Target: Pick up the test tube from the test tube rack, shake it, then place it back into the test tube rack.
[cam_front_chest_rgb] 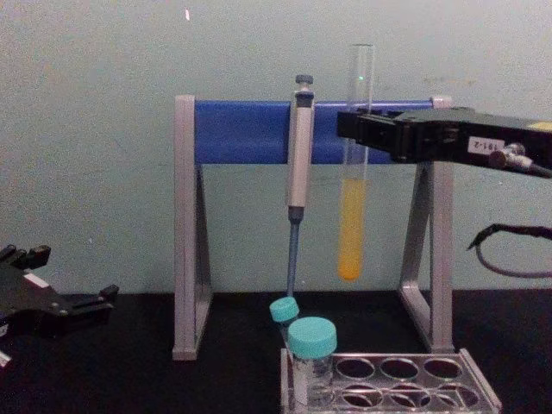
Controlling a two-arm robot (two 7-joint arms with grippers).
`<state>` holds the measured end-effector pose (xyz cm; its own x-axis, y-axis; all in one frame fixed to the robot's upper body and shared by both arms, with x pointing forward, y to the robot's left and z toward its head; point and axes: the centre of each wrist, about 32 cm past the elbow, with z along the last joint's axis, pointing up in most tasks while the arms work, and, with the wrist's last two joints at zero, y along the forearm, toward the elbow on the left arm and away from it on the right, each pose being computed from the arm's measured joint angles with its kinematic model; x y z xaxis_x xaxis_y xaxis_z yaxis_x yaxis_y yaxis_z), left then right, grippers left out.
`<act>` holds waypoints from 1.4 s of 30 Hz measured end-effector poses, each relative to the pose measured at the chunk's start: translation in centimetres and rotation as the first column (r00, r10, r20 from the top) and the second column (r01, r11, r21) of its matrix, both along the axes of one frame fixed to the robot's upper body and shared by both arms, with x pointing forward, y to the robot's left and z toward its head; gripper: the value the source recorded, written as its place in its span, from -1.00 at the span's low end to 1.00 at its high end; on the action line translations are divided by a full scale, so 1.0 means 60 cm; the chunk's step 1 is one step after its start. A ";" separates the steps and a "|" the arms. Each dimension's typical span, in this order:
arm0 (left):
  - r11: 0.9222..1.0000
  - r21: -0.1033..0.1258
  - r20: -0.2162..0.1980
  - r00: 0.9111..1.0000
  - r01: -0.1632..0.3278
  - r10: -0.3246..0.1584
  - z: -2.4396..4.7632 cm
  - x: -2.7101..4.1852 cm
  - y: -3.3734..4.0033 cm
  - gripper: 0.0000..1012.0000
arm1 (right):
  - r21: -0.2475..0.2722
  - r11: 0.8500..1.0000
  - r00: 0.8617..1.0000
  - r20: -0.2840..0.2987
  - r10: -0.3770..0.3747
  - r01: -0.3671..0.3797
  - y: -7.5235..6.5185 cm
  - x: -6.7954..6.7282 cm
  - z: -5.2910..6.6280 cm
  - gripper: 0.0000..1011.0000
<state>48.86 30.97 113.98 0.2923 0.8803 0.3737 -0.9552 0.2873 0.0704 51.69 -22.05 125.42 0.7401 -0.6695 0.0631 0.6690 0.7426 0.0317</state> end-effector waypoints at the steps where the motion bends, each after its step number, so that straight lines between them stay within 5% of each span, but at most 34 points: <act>1: 1.000 0.000 0.000 1.000 0.000 0.000 0.000 0.000 0.000 0.98 | -0.005 1.000 1.000 -0.001 -0.015 0.015 -0.001 0.001 0.001 -0.56; 16: 1.000 0.000 0.000 1.000 0.000 0.000 0.000 0.000 0.000 0.98 | -0.020 0.993 0.994 0.003 -0.113 0.113 -0.031 -0.008 0.004 -0.56; 26: 1.000 0.000 0.000 1.000 0.000 0.000 0.000 0.000 0.000 0.98 | -0.044 0.988 0.988 -0.026 -0.151 0.150 -0.064 -0.053 -0.003 -0.56; 34: 1.000 0.000 0.000 1.000 0.000 0.000 0.000 0.000 0.000 0.98 | -0.028 0.999 0.997 -0.065 -0.045 0.043 -0.037 -0.068 -0.015 -0.56; 42: 1.000 0.000 0.000 1.000 0.000 0.000 0.000 0.000 0.000 0.98 | 0.007 1.000 1.000 -0.020 0.012 -0.012 0.007 -0.032 -0.009 -0.56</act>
